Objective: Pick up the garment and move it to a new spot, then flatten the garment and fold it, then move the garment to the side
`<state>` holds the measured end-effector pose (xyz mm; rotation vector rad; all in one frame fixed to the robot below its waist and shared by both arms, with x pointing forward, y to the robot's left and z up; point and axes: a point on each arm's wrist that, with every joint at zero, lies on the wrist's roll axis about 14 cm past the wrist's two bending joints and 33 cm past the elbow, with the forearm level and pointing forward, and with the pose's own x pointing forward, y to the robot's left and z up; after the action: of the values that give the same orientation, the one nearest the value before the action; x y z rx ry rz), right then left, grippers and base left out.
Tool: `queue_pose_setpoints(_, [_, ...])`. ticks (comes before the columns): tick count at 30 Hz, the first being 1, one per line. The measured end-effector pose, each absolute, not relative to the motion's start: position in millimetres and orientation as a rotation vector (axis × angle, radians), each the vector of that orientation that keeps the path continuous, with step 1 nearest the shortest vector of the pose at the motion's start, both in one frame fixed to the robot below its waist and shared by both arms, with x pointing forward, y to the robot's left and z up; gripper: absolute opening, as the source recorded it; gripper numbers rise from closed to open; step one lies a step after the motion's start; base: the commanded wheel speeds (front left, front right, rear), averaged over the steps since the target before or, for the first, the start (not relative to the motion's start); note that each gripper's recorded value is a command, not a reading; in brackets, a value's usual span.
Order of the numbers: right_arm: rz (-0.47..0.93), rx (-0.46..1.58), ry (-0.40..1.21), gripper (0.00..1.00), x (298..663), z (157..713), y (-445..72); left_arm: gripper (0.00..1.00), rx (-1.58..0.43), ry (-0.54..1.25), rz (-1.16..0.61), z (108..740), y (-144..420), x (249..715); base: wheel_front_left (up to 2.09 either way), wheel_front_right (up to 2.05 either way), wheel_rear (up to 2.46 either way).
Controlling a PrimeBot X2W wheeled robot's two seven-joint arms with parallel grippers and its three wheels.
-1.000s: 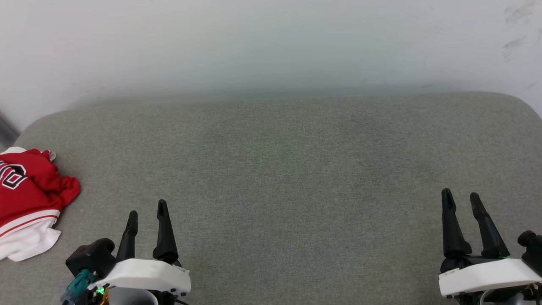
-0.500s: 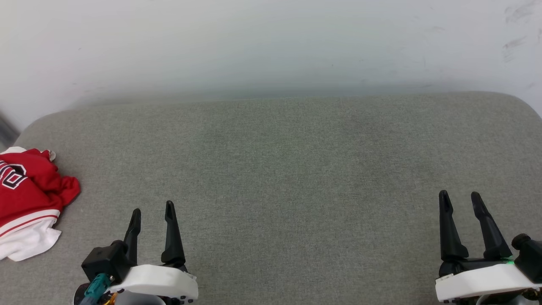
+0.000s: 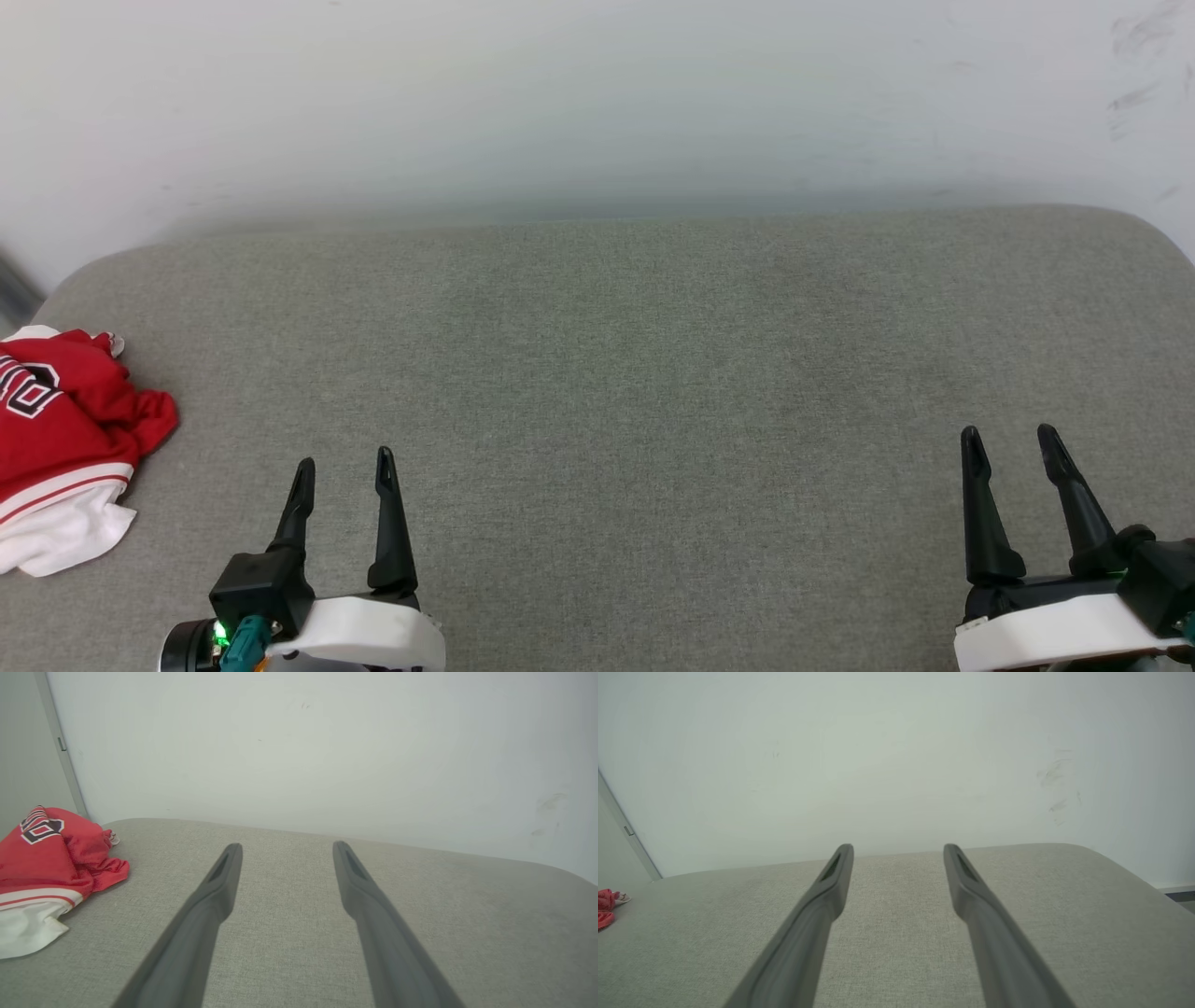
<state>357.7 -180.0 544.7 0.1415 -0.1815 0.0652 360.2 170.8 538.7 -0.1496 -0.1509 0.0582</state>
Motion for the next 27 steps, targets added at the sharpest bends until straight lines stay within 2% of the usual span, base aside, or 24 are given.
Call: queue_pose_setpoints(27, [0.090, 0.046, -0.198, 1.00, 349.7, 542.5, -173.1, 1.00, 0.016, -0.180, 0.026, 536.9, 165.5, 351.9, 0.00, 0.00, 0.00])
